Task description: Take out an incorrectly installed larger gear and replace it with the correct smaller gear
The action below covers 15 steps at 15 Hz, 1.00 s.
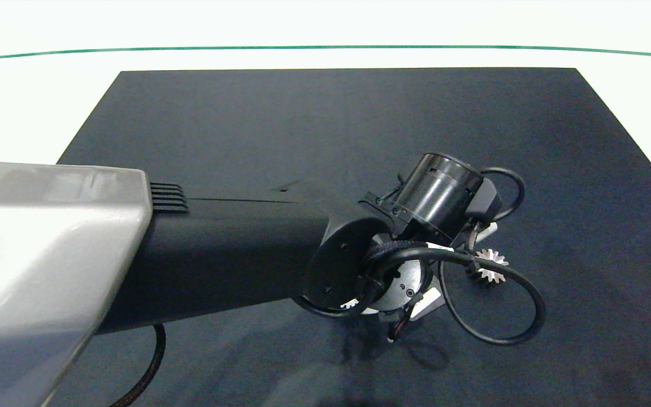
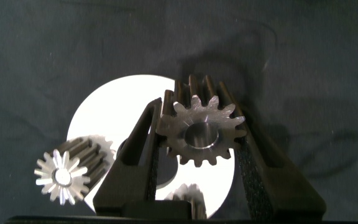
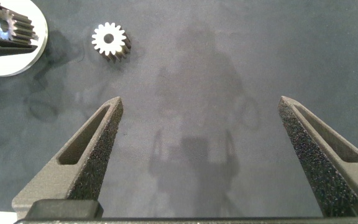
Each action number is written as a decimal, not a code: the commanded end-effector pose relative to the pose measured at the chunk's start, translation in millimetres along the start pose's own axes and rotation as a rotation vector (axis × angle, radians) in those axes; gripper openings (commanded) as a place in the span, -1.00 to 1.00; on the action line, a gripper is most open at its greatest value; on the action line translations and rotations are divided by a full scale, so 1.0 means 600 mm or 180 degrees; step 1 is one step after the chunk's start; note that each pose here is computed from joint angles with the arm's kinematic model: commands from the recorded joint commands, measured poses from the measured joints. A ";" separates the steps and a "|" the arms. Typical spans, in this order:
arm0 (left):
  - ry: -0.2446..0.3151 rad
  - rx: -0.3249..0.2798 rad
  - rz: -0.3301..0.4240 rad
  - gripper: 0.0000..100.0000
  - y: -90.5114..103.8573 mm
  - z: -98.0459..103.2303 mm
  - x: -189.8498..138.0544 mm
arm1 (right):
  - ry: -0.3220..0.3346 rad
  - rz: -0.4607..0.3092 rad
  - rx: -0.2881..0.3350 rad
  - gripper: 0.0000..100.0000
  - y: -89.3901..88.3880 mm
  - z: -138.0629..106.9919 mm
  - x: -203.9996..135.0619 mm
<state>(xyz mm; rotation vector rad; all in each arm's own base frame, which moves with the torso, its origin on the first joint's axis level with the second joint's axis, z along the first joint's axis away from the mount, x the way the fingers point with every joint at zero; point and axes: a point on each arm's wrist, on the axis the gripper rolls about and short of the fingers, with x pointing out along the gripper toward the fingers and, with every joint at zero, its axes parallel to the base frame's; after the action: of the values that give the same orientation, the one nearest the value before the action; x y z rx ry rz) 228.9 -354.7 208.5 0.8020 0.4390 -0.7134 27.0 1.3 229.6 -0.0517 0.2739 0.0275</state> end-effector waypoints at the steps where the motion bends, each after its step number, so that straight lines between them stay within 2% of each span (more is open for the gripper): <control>1: 0.0007 0.0012 0.0006 -0.56 -0.003 0.003 0.011 | -0.0002 0.0001 0.0001 1.00 0.000 0.000 -0.001; 8: 0.0049 -0.0012 0.0066 -0.56 0.020 -0.001 0.008 | -0.0002 0.0001 0.0001 1.00 0.000 0.000 -0.001; 15: -0.0029 0.0006 0.0056 -0.56 0.023 0.011 -0.014 | -0.0011 0.0001 0.0002 1.00 0.000 0.000 -0.002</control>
<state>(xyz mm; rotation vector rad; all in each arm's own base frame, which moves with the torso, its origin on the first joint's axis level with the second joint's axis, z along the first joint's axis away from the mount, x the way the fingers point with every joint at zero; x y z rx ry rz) 234.6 -350.1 220.9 0.8072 0.4324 -0.7010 26.2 1.1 229.9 -0.0500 0.2699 0.0278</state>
